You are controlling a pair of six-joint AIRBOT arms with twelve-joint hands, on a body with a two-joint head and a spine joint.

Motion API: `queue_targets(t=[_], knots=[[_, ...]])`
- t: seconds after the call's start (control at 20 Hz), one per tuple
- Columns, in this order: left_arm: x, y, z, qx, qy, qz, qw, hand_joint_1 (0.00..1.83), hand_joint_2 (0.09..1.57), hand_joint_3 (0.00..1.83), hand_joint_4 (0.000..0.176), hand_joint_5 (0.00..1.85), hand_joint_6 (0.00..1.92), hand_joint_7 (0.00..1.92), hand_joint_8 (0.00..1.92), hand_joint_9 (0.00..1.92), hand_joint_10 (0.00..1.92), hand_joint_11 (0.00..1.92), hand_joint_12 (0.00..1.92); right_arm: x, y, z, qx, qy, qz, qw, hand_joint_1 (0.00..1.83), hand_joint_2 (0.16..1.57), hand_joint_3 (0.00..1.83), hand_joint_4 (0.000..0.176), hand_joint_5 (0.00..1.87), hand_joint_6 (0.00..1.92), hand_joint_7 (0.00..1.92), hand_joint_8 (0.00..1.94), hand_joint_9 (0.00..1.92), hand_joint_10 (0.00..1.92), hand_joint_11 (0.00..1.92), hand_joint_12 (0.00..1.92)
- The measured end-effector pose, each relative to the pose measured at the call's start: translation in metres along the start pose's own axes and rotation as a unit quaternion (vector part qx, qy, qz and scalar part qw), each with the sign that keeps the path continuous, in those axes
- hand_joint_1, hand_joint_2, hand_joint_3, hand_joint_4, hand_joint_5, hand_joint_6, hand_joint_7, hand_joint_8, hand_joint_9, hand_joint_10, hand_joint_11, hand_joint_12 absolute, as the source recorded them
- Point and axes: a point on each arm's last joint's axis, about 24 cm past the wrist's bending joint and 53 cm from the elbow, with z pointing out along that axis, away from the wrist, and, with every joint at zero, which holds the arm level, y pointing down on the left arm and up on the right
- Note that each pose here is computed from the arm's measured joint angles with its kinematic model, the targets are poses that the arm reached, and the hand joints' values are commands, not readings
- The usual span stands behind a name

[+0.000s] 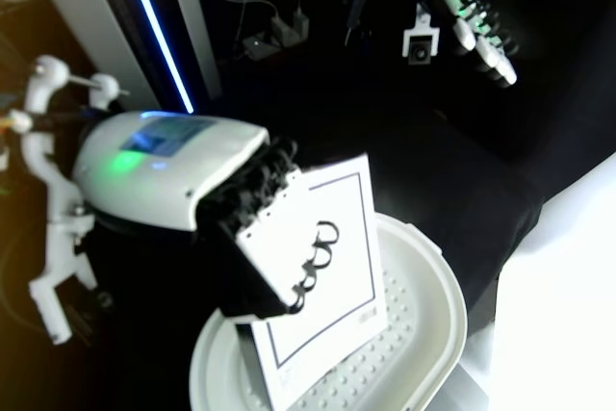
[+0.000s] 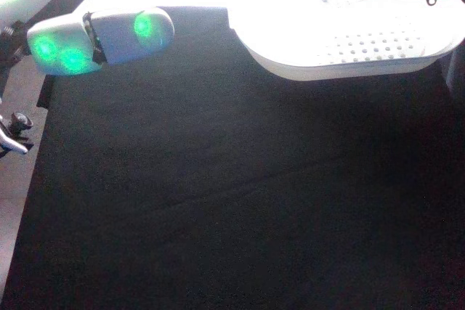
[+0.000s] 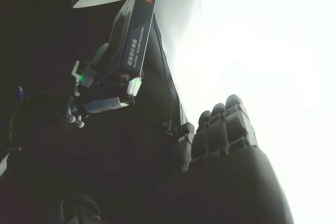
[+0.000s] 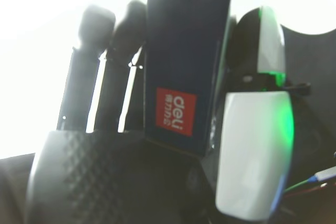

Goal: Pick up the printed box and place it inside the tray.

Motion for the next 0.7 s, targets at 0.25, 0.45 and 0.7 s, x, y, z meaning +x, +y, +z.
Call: queue_targets(t=[0.25, 0.45, 0.7], knots=[[0.0037, 0.0027, -0.0021, -0.003, 0.003, -0.005, 1.0000, 0.00, 0.69, 0.00, 0.104, 0.00, 0.00, 0.00, 0.00, 0.00, 0.00, 0.00, 0.00, 0.0011, -0.0048, 0.0000, 0.006, 0.003, 0.001, 1.0000, 0.95, 0.91, 0.00, 0.000, 0.69, 0.08, 0.86, 0.24, 0.73, 0.56, 0.40, 1.29], [0.0032, 0.0025, -0.0024, -0.002, 0.001, -0.006, 1.0000, 0.00, 0.70, 0.01, 0.104, 0.00, 0.00, 0.00, 0.00, 0.00, 0.00, 0.00, 0.00, 0.0044, -0.0055, 0.0000, 0.007, 0.011, -0.002, 0.9999, 0.76, 0.74, 0.00, 0.174, 0.03, 0.00, 0.26, 0.00, 0.34, 0.02, 0.00, 1.06], [0.0043, 0.0036, -0.0027, -0.005, 0.003, -0.007, 1.0000, 0.00, 0.69, 0.00, 0.102, 0.00, 0.00, 0.00, 0.00, 0.00, 0.00, 0.00, 0.00, 0.0049, -0.0056, 0.0000, 0.007, 0.012, -0.002, 0.9999, 0.71, 0.65, 0.00, 0.176, 0.00, 0.00, 0.00, 0.00, 0.01, 0.00, 0.00, 0.26]])
